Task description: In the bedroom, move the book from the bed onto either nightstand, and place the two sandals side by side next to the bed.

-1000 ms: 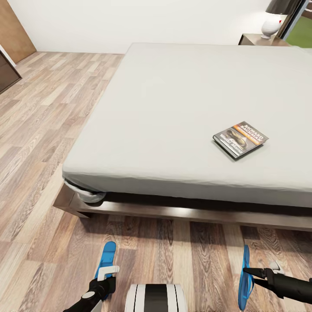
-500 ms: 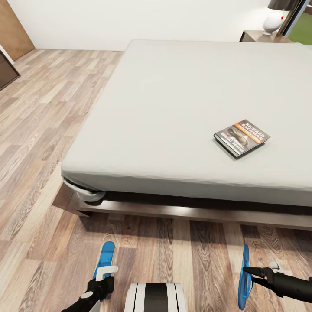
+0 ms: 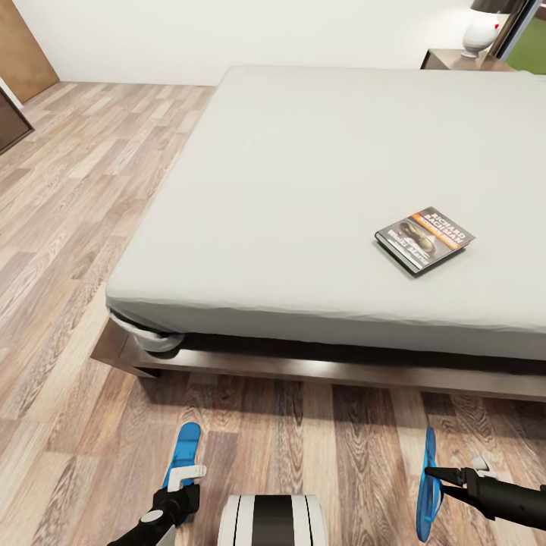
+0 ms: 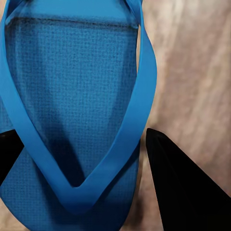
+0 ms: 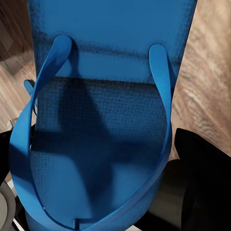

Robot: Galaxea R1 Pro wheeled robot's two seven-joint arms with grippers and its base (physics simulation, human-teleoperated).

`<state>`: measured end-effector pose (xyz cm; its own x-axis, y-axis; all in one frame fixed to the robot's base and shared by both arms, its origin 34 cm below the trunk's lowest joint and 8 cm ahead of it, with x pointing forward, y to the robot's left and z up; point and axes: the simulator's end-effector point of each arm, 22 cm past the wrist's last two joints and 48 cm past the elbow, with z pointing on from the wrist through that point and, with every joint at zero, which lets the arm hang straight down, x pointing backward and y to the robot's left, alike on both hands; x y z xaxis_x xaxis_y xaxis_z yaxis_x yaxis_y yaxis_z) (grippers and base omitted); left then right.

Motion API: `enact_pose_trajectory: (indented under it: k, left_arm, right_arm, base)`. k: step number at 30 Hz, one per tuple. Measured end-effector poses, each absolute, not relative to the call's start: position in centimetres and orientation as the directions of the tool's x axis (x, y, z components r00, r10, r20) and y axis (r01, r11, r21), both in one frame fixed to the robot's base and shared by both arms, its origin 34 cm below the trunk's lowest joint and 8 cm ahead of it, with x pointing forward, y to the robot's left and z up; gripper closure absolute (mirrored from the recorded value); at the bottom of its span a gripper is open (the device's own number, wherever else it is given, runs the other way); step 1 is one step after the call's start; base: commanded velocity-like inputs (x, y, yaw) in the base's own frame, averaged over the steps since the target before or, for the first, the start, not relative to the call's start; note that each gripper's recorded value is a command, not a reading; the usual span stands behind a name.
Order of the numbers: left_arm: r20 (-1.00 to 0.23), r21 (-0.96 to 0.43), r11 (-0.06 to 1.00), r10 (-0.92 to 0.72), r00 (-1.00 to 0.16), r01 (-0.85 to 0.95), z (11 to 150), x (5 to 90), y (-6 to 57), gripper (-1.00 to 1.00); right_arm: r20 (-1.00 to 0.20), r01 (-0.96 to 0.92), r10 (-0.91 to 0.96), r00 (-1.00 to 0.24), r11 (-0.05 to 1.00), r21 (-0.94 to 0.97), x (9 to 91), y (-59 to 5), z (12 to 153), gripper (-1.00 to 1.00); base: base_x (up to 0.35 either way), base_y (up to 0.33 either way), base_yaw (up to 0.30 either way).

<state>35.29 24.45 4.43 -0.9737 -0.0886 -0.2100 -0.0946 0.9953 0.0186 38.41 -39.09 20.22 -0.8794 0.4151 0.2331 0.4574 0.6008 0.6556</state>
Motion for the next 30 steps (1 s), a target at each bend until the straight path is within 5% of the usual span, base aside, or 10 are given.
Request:
enact_pose_trajectory:
  k: [30]
  left_arm:
    - [-0.202,0.02,0.995,-0.089,-0.975,-0.095,4.19,34.92,24.5,1.0]
  right_arm:
    - [0.239,0.461,0.414,-0.878,0.601,0.652,38.22,-39.08,19.97,1.0]
  base:
    - [0.0,0.0,0.0]
